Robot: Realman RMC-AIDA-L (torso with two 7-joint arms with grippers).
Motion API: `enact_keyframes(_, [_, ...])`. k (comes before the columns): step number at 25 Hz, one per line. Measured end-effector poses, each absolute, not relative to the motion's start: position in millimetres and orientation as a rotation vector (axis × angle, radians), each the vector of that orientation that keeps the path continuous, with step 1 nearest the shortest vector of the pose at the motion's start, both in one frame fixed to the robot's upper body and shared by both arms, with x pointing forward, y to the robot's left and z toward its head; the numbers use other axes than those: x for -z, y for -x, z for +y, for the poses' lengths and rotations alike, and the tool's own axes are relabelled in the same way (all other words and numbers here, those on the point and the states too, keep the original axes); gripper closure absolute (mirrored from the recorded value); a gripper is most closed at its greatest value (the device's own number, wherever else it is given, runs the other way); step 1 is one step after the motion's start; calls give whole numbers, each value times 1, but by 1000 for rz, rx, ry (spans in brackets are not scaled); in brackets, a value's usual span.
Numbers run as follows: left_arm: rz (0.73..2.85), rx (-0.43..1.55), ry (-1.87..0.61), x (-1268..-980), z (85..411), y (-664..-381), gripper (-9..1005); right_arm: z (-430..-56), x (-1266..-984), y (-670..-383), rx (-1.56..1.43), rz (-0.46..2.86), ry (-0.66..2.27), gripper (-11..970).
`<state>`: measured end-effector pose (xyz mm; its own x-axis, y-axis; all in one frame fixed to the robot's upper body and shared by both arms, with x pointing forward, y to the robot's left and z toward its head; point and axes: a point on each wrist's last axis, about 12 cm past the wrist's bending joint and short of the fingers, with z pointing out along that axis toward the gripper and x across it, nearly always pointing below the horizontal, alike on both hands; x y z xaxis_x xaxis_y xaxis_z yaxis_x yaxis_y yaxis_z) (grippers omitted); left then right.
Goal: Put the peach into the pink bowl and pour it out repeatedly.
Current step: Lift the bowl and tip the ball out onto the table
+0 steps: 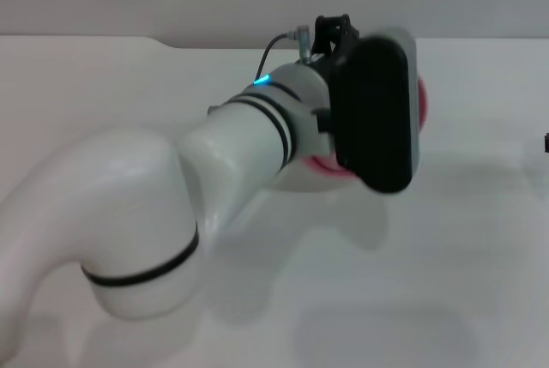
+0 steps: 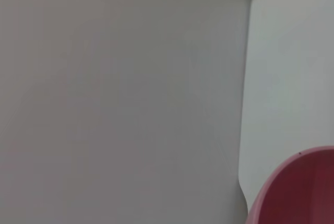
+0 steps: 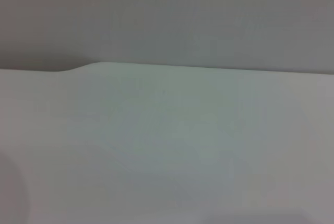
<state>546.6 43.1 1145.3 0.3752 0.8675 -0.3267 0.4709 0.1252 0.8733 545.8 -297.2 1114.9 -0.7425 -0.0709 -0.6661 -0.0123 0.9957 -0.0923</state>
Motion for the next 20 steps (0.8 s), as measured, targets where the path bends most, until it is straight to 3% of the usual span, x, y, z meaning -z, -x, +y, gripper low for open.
enact_keyframes(20, [840, -790, -1745, -1113, 45, -516, 949, -294, -1115, -547, 102, 2406, 70, 324])
